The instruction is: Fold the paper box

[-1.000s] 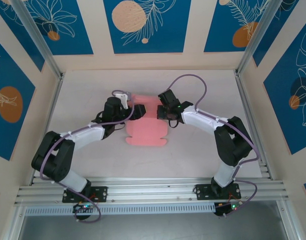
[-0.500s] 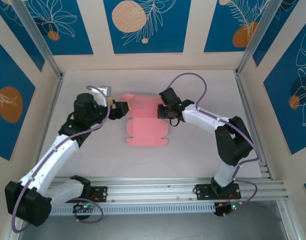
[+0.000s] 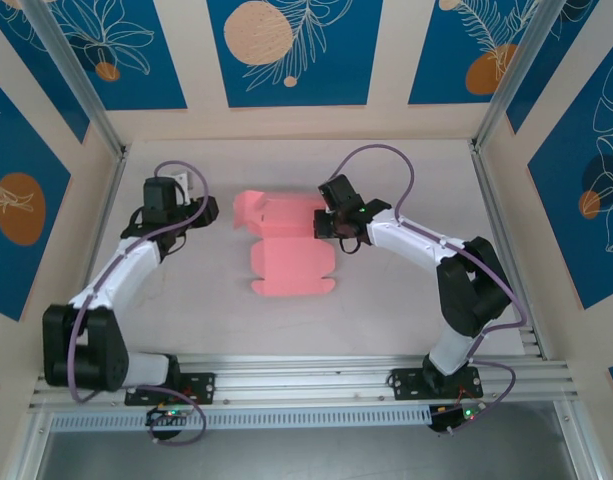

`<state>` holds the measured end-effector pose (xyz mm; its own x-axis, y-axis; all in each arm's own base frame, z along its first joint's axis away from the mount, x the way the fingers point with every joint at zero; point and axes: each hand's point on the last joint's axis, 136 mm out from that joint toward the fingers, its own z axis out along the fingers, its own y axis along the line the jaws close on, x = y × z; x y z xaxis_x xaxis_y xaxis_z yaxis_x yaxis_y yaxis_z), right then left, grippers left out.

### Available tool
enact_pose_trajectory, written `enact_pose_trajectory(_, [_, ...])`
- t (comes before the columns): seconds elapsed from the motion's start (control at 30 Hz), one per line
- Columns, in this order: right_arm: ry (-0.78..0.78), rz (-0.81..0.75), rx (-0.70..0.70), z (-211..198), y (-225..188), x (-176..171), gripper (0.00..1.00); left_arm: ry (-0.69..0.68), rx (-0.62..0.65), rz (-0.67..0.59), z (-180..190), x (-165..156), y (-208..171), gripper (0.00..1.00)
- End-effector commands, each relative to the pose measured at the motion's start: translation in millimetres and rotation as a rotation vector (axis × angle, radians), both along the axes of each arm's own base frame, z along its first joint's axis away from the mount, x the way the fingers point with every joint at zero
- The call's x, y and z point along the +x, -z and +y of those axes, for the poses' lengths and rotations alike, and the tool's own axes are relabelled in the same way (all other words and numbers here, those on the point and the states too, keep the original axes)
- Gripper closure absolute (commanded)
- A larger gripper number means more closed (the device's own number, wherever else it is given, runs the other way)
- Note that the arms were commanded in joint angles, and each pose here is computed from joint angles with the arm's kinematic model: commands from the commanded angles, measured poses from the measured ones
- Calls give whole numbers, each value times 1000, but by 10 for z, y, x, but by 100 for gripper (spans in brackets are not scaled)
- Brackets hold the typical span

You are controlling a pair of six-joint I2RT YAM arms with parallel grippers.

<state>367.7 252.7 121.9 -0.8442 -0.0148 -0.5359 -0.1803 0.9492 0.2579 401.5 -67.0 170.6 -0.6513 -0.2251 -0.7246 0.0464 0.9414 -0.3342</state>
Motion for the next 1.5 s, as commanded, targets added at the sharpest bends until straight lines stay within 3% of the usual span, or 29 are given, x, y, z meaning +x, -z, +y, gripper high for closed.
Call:
enact_pose_trajectory(0.0, [-39,-23,25,79,-157,-31,100,99,-86,-81,-203,217,-79,51])
enact_pose_trajectory(0.37, [11,1,-10,32,-64,65,100,263,-372,-105,-678,306,76,65])
enact_pose_trajectory(0.67, [39,49,-11,55,77,188,100,341,-460,-79,-1036,93,143,67])
enact_pose_trajectory(1.07, [54,73,-21,59,174,235,100,370,-460,-54,-1287,-85,253,68])
enact_pose_trajectory(1.2, [60,79,-24,45,198,237,100,385,-423,-52,-1324,-154,310,62])
enact_pose_trajectory(1.3, [63,82,-26,36,216,242,100,387,-405,-46,-1316,-215,361,69])
enact_pose_trajectory(1.47, [62,88,-25,41,240,253,100,368,-385,-26,-1311,-268,446,71])
